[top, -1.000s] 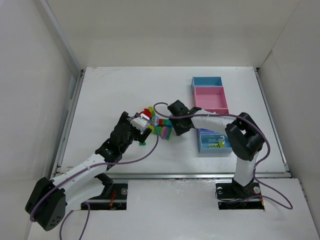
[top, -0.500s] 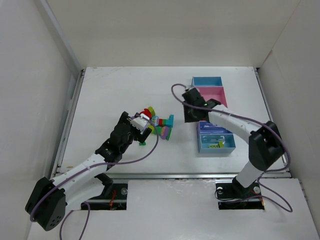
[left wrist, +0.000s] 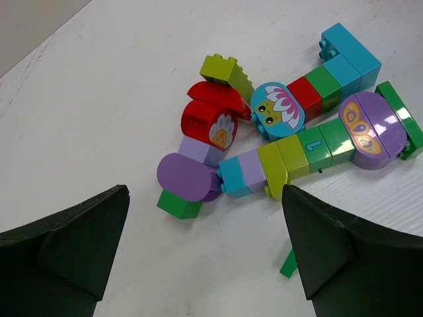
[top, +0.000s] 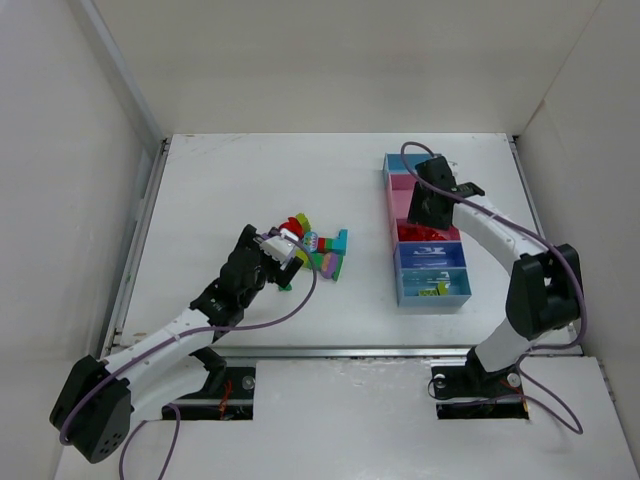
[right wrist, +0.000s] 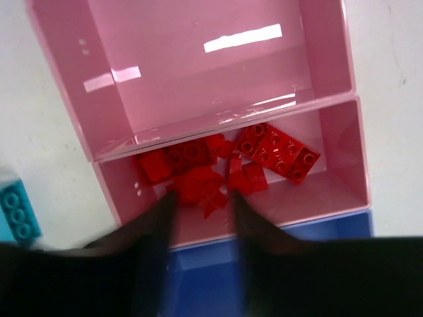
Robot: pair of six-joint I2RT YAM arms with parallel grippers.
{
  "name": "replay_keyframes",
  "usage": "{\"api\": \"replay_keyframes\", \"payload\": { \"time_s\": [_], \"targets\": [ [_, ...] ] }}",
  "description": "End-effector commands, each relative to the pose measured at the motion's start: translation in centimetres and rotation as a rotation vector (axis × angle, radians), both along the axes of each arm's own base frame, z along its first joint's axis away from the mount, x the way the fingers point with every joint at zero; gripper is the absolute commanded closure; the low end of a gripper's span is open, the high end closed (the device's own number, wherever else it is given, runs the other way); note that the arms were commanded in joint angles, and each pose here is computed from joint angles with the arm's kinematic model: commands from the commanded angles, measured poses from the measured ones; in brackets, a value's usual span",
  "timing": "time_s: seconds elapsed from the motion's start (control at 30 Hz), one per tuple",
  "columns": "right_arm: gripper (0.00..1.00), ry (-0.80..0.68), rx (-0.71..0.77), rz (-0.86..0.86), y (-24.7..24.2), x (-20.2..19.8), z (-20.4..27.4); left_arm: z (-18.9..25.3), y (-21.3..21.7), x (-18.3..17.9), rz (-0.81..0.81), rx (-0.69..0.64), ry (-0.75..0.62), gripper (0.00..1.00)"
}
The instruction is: Sort the legos into containers by color
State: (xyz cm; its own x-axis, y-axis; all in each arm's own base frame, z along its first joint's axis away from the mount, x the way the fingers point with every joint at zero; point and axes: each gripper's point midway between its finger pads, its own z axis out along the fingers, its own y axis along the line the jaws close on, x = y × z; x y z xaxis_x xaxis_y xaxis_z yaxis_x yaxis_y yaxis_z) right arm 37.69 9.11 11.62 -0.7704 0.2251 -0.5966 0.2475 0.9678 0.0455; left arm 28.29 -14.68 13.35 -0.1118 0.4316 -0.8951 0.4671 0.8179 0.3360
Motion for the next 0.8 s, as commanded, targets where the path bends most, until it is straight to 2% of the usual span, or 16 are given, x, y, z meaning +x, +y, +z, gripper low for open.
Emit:
{"api": "replay_keyframes", "payload": {
  "time_s": [0.0, 0.07, 0.2, 0.3, 0.37, 0.43, 0.53, 0.7, 0.77],
  "targets": [
    [0.37, -0.026, 0.014, -0.015, -0.1, 0.5, 1.2, 1.2, 0.1, 0.3, 0.013, -0.032, -0.046, 0.00],
    [0.21, -0.057, 0.024, -0.024, -0.3, 1.0, 1.8, 1.2, 0.1, 0.3, 0.013, -0.032, -0.046, 0.00],
    [0.10, -0.091, 0.022, -0.006, -0.2, 1.6, 3.6, 1.2, 0.1, 0.3, 0.013, -0.032, -0.046, 0.00],
    [0.10, -0.105, -0.003, -0.015, -0.6, 1.9, 4.5, 1.2, 0.0, 0.2, 0.004, -0.034, -0.045, 0.00],
    [0.10, -0.165, -0.004, 0.064, 0.8, 1.7, 6.7, 1.5, -0.1, 0.3, 0.004, -0.041, -0.053, 0.00],
    [0.10, -0.228, 0.045, 0.213, 4.7, 1.5, 8.2, 1.5, -0.1, 0.3, 0.004, -0.041, -0.053, 0.00],
    [0.10, -0.210, 0.099, 0.430, 9.7, 0.7, 8.5, 0.9, -0.1, 0.2, 0.007, -0.036, -0.033, 0.00],
    [0.10, -0.085, 0.036, 0.608, 15.9, 0.0, 3.5, -0.6, -0.6, 0.5, 0.010, -0.019, 0.053, 0.00],
    [0.10, -0.097, 0.102, 0.679, 18.9, 0.0, 3.6, 0.0, -1.2, 1.2, 0.010, -0.019, 0.054, 0.00]
  ]
}}
